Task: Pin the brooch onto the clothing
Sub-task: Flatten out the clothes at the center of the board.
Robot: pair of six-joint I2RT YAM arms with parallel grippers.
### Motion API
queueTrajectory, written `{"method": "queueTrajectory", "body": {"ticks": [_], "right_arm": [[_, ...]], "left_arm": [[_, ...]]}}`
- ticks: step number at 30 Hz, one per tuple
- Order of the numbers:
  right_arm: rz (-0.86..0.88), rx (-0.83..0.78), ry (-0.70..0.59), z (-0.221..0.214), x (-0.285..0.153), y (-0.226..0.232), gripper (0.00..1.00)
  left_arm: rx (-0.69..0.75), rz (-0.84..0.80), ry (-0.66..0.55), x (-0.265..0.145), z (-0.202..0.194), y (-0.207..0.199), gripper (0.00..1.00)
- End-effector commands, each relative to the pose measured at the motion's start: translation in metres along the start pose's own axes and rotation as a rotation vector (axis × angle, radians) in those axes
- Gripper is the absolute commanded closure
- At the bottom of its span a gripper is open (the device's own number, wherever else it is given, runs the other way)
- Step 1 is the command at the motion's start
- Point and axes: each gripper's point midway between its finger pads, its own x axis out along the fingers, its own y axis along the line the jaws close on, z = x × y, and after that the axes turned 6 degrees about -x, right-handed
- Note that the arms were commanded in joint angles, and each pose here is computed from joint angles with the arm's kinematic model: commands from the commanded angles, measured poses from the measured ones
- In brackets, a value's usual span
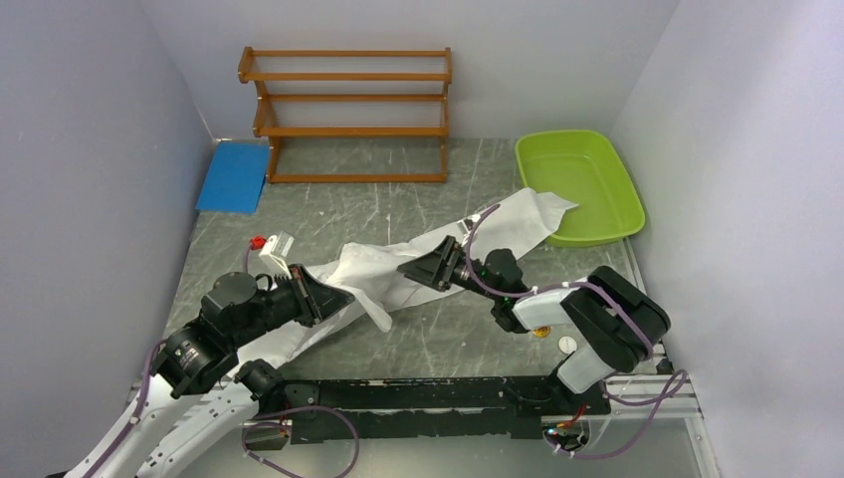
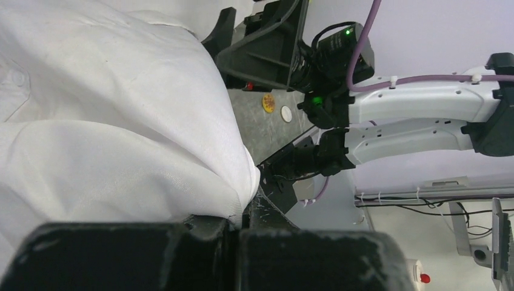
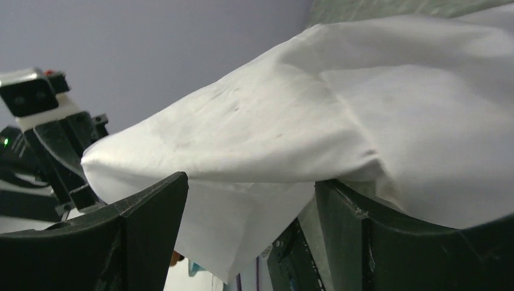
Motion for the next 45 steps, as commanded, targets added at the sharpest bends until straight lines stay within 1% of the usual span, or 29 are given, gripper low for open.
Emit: {"method": "queueTrajectory", "body": {"ticks": [1,3,7,9,15,19,25,29,31,34,37,40,43,45], "right_arm": [[0.187,-0.063,-0.036,-0.007,0.015,0.04,0.2],[0.196,-0.046,-0.046,-0.013,0.021,0.037,0.21],[0.243,0.004,-0.132,-0.008,0.019,0.032,0.23],[0.224,0.005,-0.155,-0.005,0.019,0.027,0.23],[0.256,-0.067,-0.223,0.01,0.014,0.044,0.22],[0.307,-0.139,-0.271,0.024,0.014,0.064,0.21],[0.357,-0.231,-0.356,0.043,0.004,0.091,0.23],[0.364,-0.231,-0.395,0.054,-0.005,0.1,0.34],[0.355,-0.234,-0.394,0.057,-0.004,0.101,0.39],[0.346,-0.251,-0.366,0.056,0.001,0.102,0.43],[0.249,-0.256,-0.342,0.053,0.001,0.085,0.41],[0.085,-0.239,-0.346,0.053,-0.008,0.057,0.3],[-0.129,-0.243,-0.339,0.058,-0.018,0.027,0.19],[-0.284,-0.262,-0.305,0.057,-0.026,0.007,0.16]], "left_arm": [[-0.027,-0.079,-0.012,0.005,0.006,-0.019,0.97],[-0.031,-0.09,-0.008,0.006,0.005,-0.02,0.97],[-0.038,-0.108,-0.011,0.005,0.006,-0.023,0.97],[-0.043,-0.114,-0.011,0.004,0.005,-0.024,0.97],[-0.051,-0.122,0.005,0.007,0.001,-0.023,0.97],[-0.048,-0.128,0.019,0.008,0.0,-0.024,0.97],[-0.06,-0.088,-0.008,0.006,0.002,-0.016,0.97],[-0.067,-0.074,-0.005,0.007,-0.002,-0.01,0.97],[-0.065,-0.087,0.002,0.008,-0.003,-0.011,0.97],[-0.06,-0.091,0.01,0.01,-0.003,-0.012,0.97],[-0.047,-0.072,0.011,0.007,-0.002,-0.011,0.97],[-0.031,-0.063,-0.002,0.004,0.001,-0.011,0.97],[-0.022,-0.057,-0.01,0.003,0.002,-0.011,0.97],[-0.013,-0.052,-0.007,0.003,0.001,-0.009,0.97]]}}
